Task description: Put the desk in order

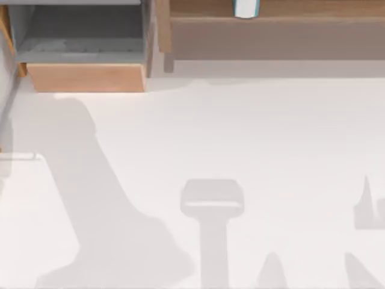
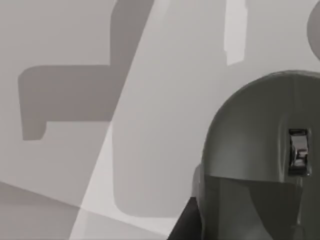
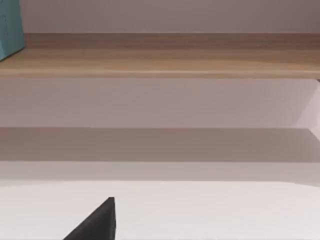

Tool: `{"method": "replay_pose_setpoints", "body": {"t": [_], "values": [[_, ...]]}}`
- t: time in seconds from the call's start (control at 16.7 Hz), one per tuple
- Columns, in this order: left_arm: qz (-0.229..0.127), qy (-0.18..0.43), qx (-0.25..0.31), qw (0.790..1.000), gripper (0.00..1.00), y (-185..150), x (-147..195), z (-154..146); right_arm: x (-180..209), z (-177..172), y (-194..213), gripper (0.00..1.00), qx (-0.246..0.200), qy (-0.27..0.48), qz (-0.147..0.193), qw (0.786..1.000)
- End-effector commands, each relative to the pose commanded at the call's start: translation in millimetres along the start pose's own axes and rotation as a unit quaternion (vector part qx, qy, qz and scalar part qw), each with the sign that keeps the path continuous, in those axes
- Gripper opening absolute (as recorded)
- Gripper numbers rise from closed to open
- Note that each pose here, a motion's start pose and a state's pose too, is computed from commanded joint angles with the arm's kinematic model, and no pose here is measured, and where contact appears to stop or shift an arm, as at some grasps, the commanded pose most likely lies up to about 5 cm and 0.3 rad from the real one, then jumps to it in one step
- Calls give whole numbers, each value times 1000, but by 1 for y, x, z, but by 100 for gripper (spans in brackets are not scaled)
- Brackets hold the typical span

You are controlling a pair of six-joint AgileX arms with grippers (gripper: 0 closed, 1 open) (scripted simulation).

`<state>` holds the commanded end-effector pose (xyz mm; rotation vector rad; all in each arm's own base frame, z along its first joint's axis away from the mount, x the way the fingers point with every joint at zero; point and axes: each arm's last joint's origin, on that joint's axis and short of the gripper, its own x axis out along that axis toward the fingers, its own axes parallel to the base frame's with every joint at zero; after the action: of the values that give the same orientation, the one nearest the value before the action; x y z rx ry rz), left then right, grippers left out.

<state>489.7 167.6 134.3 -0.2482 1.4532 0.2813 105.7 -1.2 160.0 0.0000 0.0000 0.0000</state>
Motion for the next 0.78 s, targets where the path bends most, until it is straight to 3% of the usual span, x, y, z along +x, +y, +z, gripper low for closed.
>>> {"method": "replay_pose_setpoints", "body": {"t": [0.6,0.78], "values": [[0,0,0,1000,0,1,-1,0,0,0,0,100,0,0,0,1000],[0,-25,7,1000,0,3,-25,0,0,0,0,100,0,0,0,1000]]}}
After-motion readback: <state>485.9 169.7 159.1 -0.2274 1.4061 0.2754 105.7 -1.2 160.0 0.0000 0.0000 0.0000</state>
